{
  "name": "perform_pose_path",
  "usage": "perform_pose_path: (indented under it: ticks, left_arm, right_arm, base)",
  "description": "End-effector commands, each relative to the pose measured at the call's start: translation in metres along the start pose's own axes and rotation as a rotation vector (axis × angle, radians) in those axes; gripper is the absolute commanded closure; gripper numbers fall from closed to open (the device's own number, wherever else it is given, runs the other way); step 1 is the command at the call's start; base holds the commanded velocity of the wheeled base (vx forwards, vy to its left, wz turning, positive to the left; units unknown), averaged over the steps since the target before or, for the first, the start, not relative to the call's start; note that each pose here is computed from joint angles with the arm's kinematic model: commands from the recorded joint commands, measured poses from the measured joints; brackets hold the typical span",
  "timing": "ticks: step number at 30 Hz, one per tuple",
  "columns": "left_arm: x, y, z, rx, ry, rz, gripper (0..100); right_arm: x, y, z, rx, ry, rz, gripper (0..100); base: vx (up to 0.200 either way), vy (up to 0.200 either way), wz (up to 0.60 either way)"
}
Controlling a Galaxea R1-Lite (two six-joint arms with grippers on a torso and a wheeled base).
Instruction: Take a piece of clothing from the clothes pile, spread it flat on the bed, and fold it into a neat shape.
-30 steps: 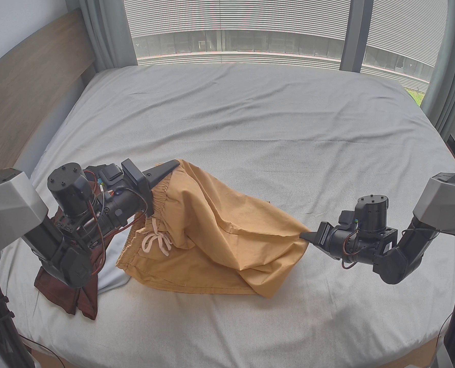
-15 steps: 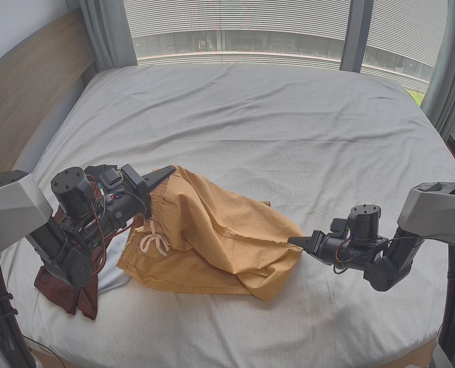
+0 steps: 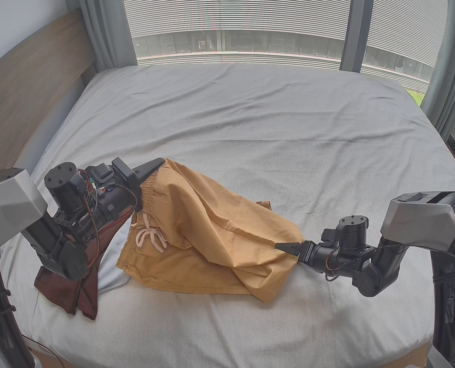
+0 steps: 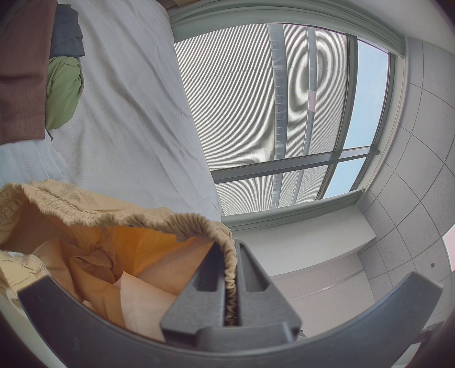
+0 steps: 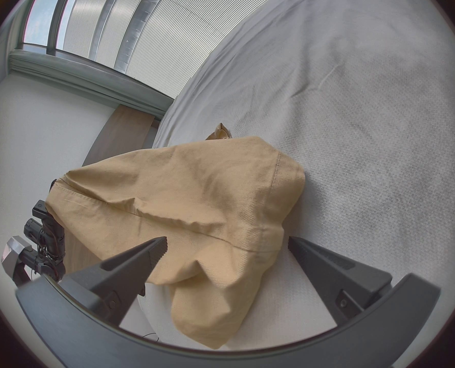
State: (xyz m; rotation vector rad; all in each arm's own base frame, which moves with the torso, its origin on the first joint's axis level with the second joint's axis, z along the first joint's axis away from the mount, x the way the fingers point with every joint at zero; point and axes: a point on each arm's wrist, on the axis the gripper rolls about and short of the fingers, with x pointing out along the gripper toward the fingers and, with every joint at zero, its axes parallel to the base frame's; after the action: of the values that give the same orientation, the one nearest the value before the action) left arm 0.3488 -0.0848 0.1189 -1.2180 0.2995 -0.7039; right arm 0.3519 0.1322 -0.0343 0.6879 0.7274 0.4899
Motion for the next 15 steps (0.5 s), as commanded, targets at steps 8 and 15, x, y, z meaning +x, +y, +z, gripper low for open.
perform_pose_path:
  ticks: [8, 15]
  left_arm:
    - [0.001, 0.001, 0.003, -0.001, -0.007, -0.001, 100]
    - [0.001, 0.003, 0.006, 0.002, -0.015, -0.001, 100]
  right_arm:
    - [0.013, -0.002, -0.003, 0.052, -0.006, 0.029, 0]
    - [-0.006, 0.011, -0.003, 0.055, -0.054, 0.168, 0]
  base:
    - [0.000, 0.000, 0.00]
    - [0.000, 0.000, 0.00]
